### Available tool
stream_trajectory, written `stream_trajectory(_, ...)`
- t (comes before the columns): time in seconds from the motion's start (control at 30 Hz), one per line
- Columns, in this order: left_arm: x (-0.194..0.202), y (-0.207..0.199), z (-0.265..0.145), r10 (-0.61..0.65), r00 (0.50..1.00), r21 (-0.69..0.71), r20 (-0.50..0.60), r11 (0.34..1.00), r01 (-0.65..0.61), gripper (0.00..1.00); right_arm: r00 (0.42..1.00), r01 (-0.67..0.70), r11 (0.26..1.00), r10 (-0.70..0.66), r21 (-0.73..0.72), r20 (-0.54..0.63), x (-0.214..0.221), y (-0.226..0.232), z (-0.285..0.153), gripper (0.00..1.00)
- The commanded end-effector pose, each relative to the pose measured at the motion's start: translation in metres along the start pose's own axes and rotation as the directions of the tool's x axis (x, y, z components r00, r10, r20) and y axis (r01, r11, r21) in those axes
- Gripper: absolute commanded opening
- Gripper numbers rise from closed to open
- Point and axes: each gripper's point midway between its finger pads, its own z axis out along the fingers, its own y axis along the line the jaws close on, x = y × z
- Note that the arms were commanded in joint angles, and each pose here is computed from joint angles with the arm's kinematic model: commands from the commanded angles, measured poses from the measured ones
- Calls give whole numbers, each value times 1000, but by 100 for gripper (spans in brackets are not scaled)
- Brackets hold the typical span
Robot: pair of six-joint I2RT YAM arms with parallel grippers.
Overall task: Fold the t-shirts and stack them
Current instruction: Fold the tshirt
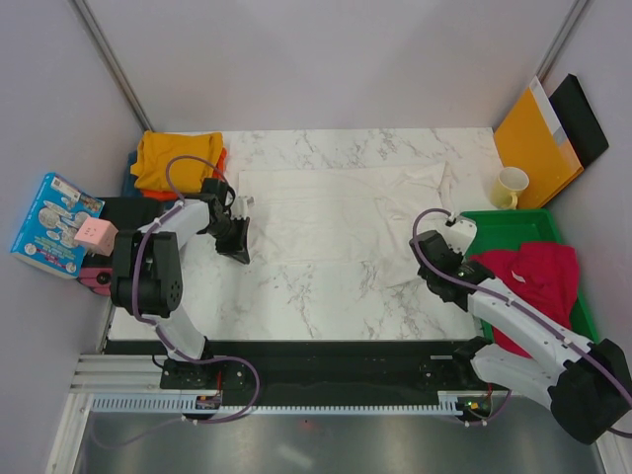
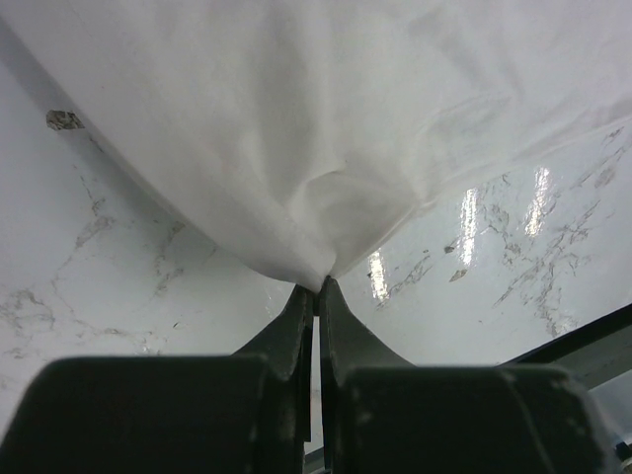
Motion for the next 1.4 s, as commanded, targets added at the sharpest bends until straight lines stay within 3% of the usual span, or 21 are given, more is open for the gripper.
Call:
stream_trajectory(0.0, -3, -6, -6, 13, 999, 15, 29, 1000, -14, 2, 1000, -12, 999, 13, 40, -6, 7, -13, -2, 0)
stream_trajectory(1.03, 4, 0, -29, 28, 996, -29, 86, 999, -26, 2, 986, -169, 985, 169, -34, -9, -7, -28, -57, 0)
stream_trajectory(1.37, -30, 7, -56, -15, 981, -23, 192, 1000, 20, 2, 986, -144, 990, 144, -10, 81, -40, -16, -57, 0)
